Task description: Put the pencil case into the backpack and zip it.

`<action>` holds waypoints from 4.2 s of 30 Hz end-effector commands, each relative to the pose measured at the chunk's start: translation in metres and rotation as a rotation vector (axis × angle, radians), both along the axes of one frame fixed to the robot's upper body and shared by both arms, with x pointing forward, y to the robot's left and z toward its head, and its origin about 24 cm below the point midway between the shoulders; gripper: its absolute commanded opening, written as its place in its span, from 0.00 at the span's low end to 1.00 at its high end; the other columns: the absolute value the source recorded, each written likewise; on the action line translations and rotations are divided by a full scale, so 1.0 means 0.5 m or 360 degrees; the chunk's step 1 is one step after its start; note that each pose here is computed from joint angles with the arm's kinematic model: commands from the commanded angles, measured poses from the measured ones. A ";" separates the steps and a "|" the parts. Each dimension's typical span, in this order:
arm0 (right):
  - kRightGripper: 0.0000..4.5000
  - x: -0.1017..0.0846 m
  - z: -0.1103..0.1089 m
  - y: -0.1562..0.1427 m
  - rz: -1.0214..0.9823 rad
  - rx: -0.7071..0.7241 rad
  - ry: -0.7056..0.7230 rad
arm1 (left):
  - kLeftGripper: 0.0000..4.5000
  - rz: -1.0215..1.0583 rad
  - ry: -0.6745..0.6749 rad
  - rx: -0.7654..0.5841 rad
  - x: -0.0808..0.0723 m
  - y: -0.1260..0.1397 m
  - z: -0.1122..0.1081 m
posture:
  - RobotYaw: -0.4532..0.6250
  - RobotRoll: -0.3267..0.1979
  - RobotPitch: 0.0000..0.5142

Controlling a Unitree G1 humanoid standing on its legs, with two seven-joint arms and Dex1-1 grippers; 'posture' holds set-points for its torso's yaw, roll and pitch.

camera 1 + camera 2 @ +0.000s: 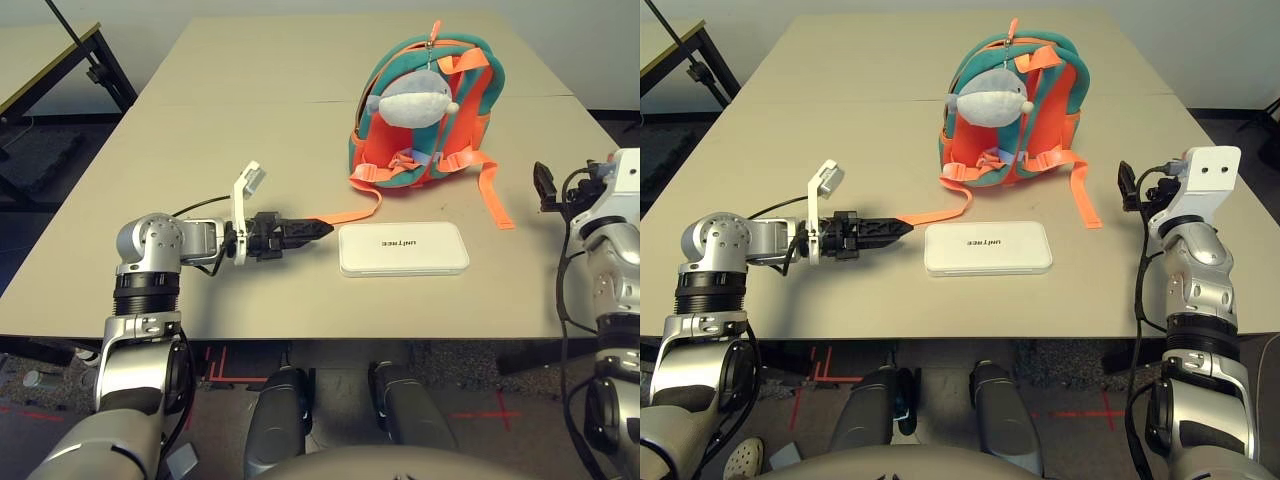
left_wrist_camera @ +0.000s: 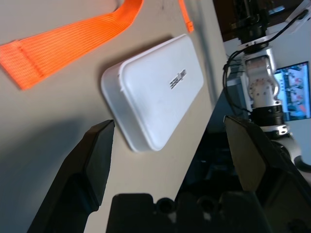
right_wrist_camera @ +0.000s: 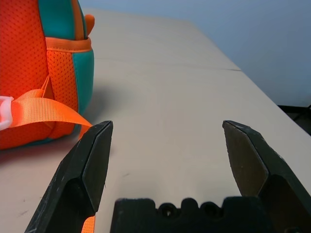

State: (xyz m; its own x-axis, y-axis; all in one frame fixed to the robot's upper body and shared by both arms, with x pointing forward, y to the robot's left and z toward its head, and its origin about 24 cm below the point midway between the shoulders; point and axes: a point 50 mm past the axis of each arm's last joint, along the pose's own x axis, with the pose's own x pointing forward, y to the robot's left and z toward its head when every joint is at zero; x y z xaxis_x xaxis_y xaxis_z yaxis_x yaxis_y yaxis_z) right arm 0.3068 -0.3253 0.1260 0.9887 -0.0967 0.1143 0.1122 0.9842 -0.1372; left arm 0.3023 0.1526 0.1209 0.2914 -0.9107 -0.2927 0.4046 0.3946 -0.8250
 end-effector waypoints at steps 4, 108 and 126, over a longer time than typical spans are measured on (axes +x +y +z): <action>0.99 -0.006 -0.003 0.005 0.0015 -0.0038 0.0003 | 1.00 -0.0056 0.0122 0.0015 0.004 -0.024 -0.029 | 0.23 0.62 0.22; 0.00 -0.067 -0.093 0.298 0.1174 -0.0106 0.0979 | 0.27 -0.0016 0.0113 -0.0007 0.005 -0.047 -0.041 | 0.22 0.62 0.28; 0.77 -0.048 -0.087 0.275 0.1110 -0.0308 0.0850 | 0.27 0.0156 -0.0302 -0.0002 0.014 0.029 0.086 | 0.24 0.62 0.28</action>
State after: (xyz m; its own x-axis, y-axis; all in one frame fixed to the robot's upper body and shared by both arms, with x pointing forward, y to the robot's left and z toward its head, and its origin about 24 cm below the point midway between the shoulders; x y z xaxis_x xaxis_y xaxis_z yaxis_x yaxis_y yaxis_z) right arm 0.2833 -0.1886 0.0892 0.7579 0.5132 -0.4028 -0.6135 0.7706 -0.1726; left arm 0.3130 0.1620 0.1553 0.4268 -0.8727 -0.2371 0.4818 0.4413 -0.7571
